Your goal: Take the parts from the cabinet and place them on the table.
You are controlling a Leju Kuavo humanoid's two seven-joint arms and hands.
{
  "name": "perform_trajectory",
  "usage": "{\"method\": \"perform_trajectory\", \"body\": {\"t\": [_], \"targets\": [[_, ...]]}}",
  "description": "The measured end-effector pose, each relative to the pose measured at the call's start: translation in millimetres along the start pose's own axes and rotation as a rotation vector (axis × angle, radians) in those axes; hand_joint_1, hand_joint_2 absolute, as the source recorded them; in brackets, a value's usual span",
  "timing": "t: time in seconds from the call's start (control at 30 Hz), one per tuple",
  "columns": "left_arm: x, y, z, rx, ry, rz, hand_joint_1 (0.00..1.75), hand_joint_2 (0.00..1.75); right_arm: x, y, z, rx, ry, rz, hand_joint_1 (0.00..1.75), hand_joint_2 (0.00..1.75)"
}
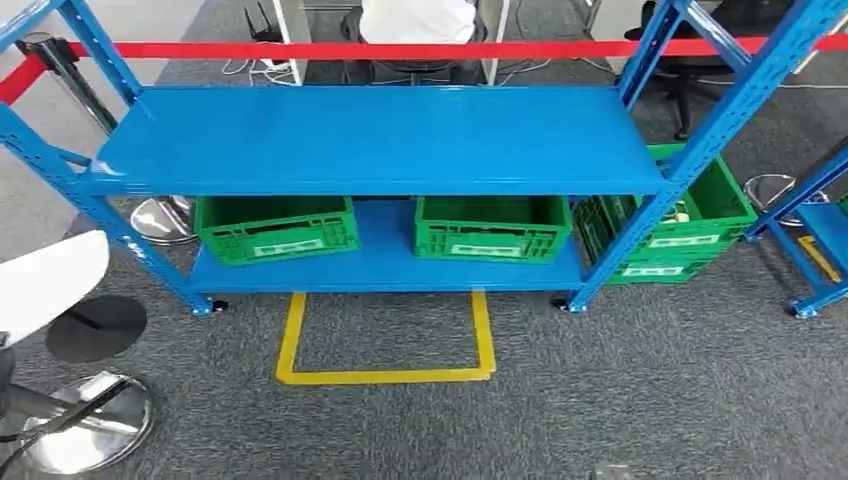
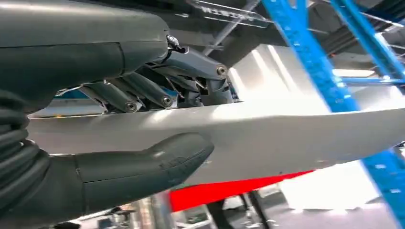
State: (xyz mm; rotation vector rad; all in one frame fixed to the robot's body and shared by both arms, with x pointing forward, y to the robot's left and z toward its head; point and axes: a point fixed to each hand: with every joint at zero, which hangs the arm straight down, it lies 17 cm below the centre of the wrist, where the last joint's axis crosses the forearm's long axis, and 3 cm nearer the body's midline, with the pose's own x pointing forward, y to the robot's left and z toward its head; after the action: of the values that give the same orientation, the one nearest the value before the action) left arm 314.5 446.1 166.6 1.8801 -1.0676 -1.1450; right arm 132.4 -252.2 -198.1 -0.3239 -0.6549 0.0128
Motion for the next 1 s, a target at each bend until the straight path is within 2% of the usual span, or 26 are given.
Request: {"method": "perform_trajectory", "body": {"t": [0.2,1.0], "targets": [[-18,-4,5,-0.011,0.029,-0.027,1.75,1.75,-5,4,-9,0.001,-0.001,0.001,0.0,0.0],[-20,-8,7,-0.032,0.038,-0.038,1.75,1.75,-26,4,-6,0.024,0.053,-0.021,0.0,0.0]]}}
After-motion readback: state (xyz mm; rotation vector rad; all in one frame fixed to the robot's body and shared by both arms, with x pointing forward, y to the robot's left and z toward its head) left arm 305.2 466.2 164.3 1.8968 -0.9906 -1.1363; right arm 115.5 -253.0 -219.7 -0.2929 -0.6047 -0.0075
